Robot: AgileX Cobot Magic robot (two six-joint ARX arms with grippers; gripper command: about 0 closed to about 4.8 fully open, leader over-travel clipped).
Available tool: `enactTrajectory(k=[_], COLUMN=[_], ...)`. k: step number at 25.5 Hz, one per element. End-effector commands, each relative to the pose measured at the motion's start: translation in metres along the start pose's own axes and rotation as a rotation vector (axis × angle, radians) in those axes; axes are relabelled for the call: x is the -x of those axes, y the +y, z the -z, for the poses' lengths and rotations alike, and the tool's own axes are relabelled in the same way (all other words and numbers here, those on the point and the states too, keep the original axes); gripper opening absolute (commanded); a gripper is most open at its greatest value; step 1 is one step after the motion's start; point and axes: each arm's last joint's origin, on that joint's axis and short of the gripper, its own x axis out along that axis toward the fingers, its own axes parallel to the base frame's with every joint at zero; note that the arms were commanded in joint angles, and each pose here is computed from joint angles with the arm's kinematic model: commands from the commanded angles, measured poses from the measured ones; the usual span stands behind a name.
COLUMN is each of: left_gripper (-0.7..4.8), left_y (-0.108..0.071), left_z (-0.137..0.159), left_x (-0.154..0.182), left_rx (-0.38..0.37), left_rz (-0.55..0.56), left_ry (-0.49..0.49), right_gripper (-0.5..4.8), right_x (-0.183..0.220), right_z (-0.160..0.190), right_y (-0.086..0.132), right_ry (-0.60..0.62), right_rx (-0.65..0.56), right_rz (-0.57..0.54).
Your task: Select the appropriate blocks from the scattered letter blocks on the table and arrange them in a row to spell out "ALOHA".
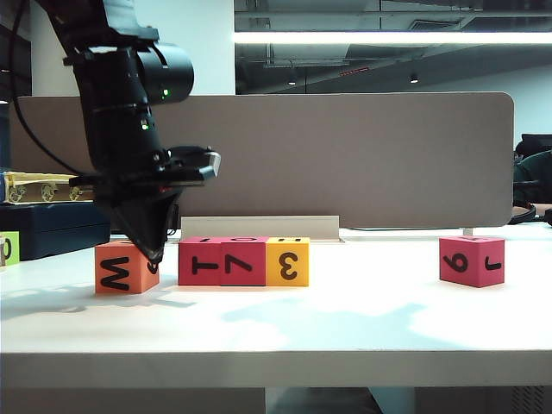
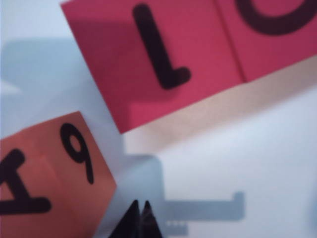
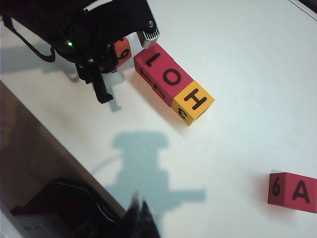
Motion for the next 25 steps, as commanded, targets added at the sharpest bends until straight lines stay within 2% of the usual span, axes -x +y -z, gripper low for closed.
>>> enactTrajectory(k=[1,20,25], left_gripper=[-0.06,-0.06,-0.06], left_y=[0.001,0.009,0.014], left_z=[-0.001,0.004,0.004], left_x=[-0.002,0.000,0.000], left_rx=[-0.002,-0.003,0.009], left_rz=[-0.043,-0.303,-0.327], left_ry=[0.002,0.060,0.055], right_gripper=[-0.01,-0.01,-0.01], right_x=[0.002,0.002,0.002], right_z=[-0.002,-0.002,-0.001], right_y=[0.000,0.000,0.000], right_ry=[-0.023,-0.022,-0.015], right_rx=[0.003,0.007,0.007], right_rz=[-0.003,-0.003,-0.003])
